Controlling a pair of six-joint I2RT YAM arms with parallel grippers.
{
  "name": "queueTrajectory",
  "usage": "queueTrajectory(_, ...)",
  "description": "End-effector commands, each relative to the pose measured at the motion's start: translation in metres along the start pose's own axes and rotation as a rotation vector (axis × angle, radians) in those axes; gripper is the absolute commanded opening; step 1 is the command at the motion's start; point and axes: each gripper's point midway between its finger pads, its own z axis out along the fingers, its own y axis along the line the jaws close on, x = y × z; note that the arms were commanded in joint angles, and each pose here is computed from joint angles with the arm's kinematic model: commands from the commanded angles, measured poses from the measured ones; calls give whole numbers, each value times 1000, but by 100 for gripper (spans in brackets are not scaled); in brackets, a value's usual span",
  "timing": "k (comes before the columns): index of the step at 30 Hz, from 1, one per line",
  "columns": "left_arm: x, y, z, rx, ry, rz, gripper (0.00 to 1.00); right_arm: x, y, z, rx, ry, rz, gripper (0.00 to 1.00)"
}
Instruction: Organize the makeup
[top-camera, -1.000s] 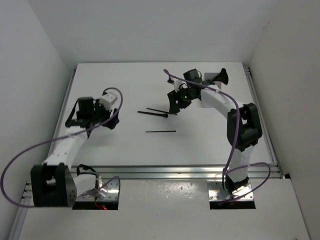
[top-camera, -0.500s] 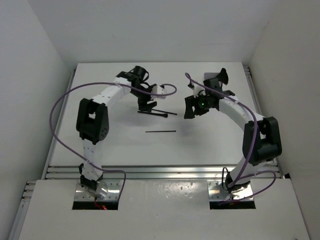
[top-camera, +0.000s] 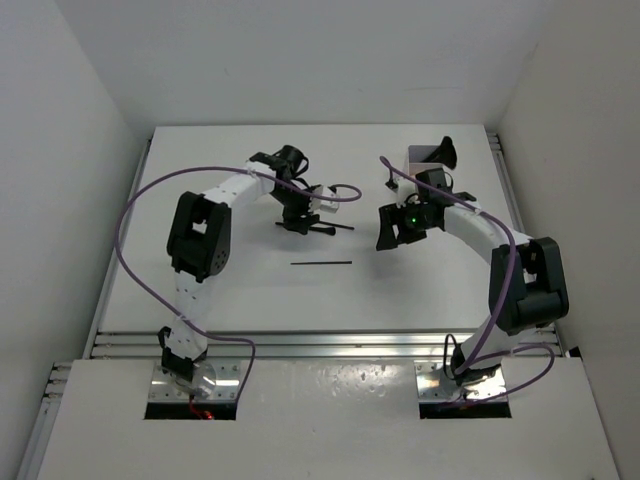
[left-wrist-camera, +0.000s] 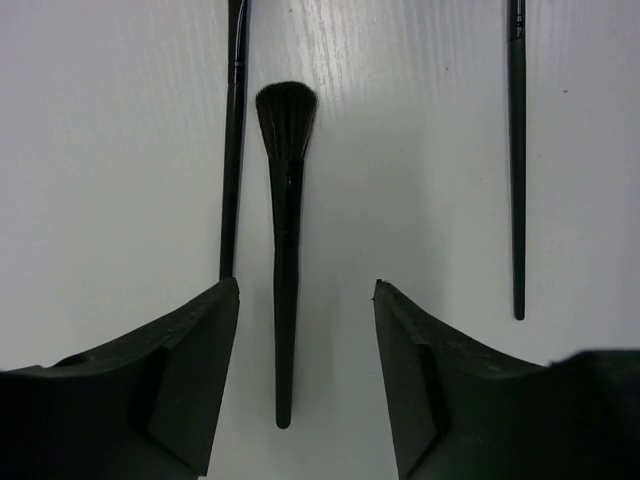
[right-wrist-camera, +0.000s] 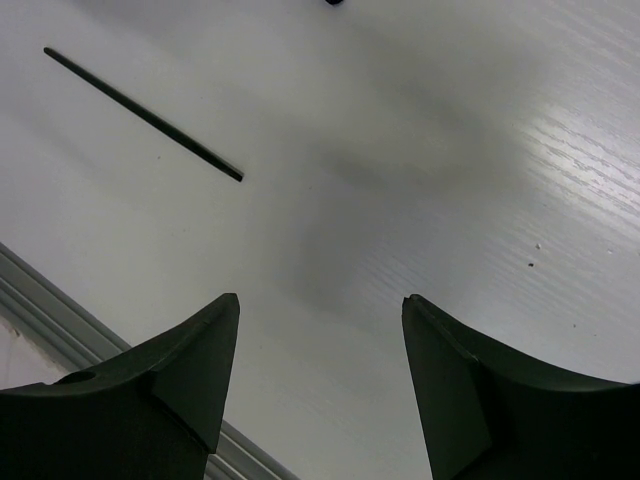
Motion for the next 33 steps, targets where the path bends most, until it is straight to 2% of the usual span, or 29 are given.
queueTrajectory(1, 8, -1, 12, 13, 22, 29, 60, -25, 5, -3, -27, -64, -14, 67)
queueTrajectory(5, 16, 0, 25, 20, 53, 9, 51, -26, 3, -1, -31, -57, -10, 67)
queueTrajectory(19, 16, 10, 34, -23, 53, -28, 49, -17, 0, -3, -23, -20, -15, 67)
queueTrajectory(23, 22, 9, 39, -25, 95, -26, 40, -17, -1, -5, -16, -20, -22, 67)
queueTrajectory(26, 29, 2, 48, -5, 145, -24, 25, -19, -4, -7, -1, -23, -17, 67)
queueTrajectory(27, 32, -1, 47, 9, 162, -16, 16, -20, -4, -8, -1, -26, -21, 67)
queueTrajectory(31, 42, -23, 58, 66, 204, -6, 6, -20, -9, -13, 17, -38, -21, 67)
queueTrajectory(33, 44, -34, 61, 89, 211, -6, 6, -21, -10, -15, 20, -44, -19, 67)
